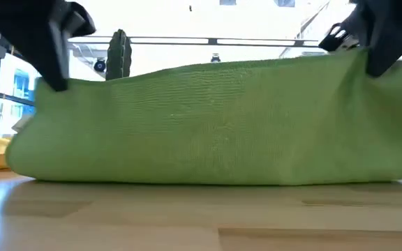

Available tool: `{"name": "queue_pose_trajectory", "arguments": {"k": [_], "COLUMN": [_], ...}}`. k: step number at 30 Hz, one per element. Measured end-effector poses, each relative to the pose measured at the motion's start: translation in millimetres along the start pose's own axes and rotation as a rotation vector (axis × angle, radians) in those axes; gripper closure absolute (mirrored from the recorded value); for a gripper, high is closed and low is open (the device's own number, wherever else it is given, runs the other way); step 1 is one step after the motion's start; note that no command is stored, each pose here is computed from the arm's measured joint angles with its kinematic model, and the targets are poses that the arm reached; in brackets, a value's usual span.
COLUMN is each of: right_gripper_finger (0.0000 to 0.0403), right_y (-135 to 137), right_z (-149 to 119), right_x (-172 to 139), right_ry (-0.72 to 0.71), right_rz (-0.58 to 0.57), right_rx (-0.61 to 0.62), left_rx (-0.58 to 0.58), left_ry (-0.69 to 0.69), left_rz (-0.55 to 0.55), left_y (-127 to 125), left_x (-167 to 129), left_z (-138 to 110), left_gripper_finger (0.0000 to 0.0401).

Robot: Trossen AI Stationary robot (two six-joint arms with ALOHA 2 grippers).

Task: Roll microfiber towels into tight, uniform cylinder then place into a basket
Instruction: Roll the green microfiber cloth

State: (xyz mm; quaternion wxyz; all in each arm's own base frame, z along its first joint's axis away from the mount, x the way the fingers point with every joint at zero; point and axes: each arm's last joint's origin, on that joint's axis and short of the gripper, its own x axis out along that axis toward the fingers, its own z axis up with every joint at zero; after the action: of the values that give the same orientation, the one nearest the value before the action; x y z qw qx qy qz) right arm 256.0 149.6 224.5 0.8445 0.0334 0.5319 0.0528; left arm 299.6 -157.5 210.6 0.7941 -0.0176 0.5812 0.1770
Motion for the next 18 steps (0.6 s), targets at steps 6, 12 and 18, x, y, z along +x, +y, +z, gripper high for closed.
{"name": "queue_pose_trajectory", "arguments": {"k": [6,12,18], "right_gripper_finger": [0.0402,0.0402,0.0402], "right_y": [-28,-50,-70], "right_z": [-1,-2,4], "right_x": [1,1,1], "right_ry": [0.111,0.188,0.184], "right_rz": [-0.1,-0.165,-0.228], "right_rx": [-0.018,-0.008,-0.028], "left_rx": [0.035,0.055,0.016], "left_ry": [-0.003,0.039,0.078], "left_rz": [0.061,0.125,0.179], "left_y": [23,53,79], "left_x": [11,22,31], "left_z": [19,35,46], "left_gripper_finger": [0.0401,0.0401,0.0401]}}
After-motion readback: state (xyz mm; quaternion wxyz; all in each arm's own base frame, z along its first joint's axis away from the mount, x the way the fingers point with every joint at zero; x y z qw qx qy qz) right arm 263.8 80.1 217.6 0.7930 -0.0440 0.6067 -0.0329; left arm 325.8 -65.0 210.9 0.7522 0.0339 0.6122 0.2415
